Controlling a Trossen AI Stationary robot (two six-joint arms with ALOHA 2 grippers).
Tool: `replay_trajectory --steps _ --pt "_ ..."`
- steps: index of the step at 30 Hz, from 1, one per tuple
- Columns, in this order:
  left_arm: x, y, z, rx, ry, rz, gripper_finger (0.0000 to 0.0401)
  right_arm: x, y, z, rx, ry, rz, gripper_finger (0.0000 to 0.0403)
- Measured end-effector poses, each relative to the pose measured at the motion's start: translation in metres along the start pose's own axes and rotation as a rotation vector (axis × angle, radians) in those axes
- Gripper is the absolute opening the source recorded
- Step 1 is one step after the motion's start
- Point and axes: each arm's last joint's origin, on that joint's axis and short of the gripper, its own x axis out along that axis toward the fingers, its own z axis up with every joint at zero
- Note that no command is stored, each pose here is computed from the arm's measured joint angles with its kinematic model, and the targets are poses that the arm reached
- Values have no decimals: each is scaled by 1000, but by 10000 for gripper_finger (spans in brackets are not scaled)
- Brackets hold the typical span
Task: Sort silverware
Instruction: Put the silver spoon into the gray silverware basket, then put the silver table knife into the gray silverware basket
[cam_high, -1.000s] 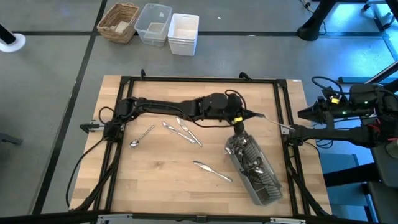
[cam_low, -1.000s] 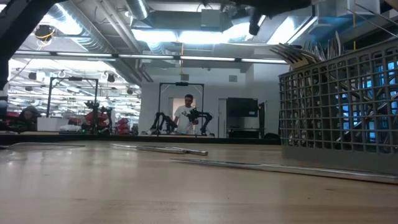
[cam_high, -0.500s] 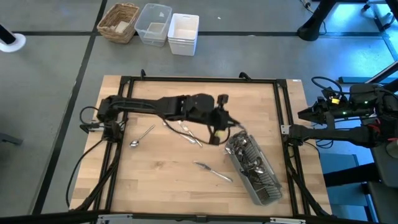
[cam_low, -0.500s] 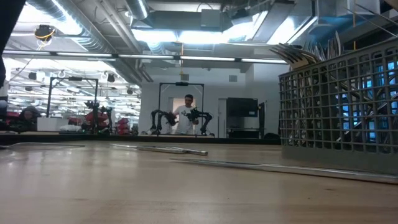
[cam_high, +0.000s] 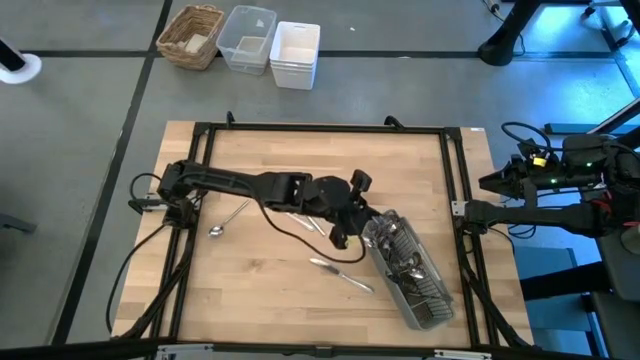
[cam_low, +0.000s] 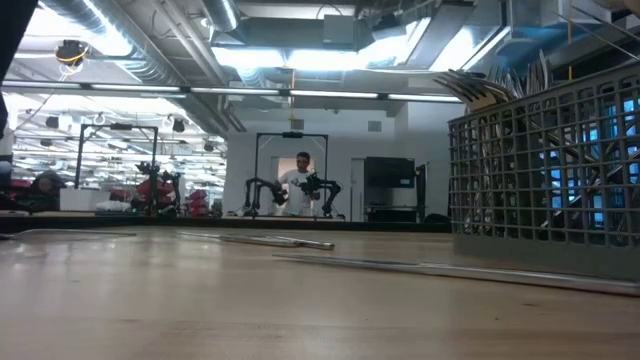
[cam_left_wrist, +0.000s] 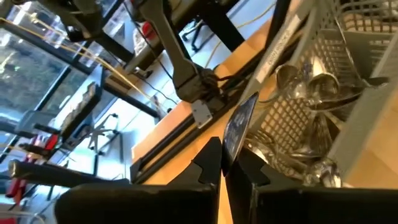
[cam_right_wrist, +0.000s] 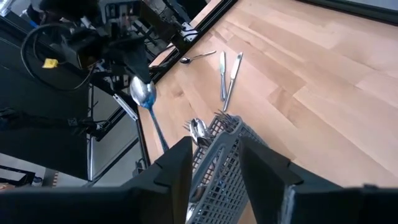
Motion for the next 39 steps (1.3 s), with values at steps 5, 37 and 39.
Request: replay_trajectory --steps 5,37,39 --pt "11 2 -10 9 26 -8 1 0 0 0 0 -1 -1 134" --pt "56 -39 -18 225 31 -95 81 0 -1 1 -2 -33 -30 134" --pt "56 -38 -16 181 20 -82 86 0 1 3 -5 -50 -16 134"
